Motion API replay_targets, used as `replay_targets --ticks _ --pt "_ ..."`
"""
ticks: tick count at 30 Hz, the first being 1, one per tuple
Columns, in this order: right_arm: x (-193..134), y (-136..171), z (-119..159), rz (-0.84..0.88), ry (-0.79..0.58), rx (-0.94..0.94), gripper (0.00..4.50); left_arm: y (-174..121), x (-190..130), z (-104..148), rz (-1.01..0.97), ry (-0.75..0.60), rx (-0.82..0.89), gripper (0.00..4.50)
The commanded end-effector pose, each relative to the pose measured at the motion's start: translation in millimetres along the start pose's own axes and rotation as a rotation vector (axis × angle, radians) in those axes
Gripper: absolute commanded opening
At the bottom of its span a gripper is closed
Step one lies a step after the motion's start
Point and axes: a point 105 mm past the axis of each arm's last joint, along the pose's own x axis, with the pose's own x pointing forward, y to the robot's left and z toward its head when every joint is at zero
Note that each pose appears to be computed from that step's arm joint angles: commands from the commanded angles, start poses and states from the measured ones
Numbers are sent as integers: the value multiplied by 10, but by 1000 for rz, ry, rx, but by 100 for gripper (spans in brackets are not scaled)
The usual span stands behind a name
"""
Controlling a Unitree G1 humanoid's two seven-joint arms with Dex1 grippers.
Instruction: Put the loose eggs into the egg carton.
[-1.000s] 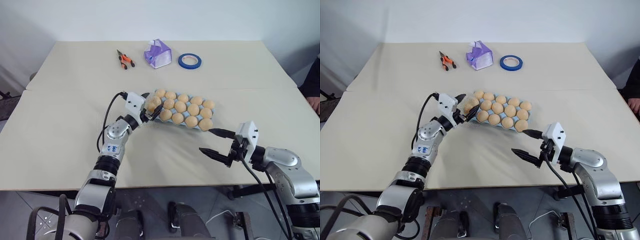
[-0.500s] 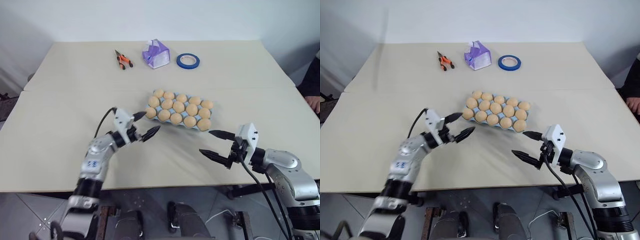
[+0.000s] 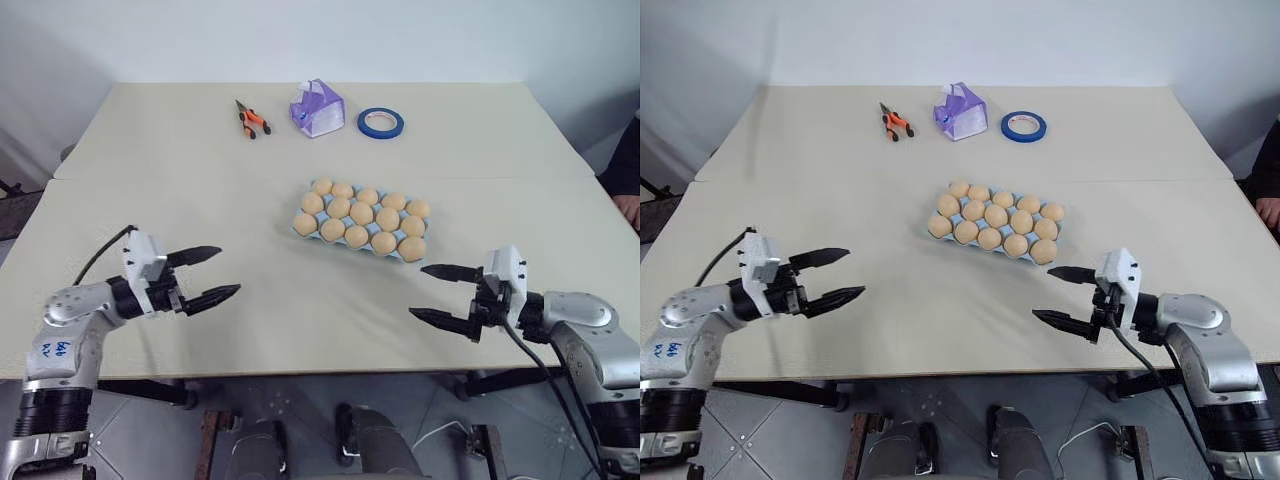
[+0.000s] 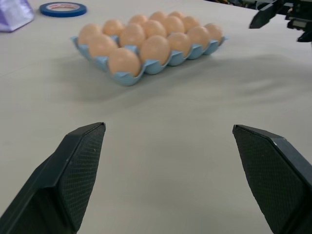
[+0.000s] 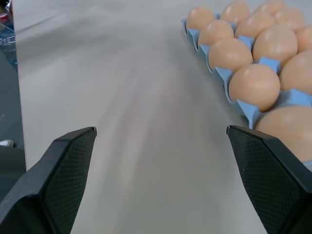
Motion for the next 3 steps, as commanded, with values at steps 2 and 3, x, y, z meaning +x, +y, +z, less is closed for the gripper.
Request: replay_targets --ticks 2,3 --pt "21 -58 105 3 -51 -53 450 101 27 101 -8 -33 55 446" --pt "44 -65 109 1 -62 -50 450 113 47 109 -15 -44 53 446"
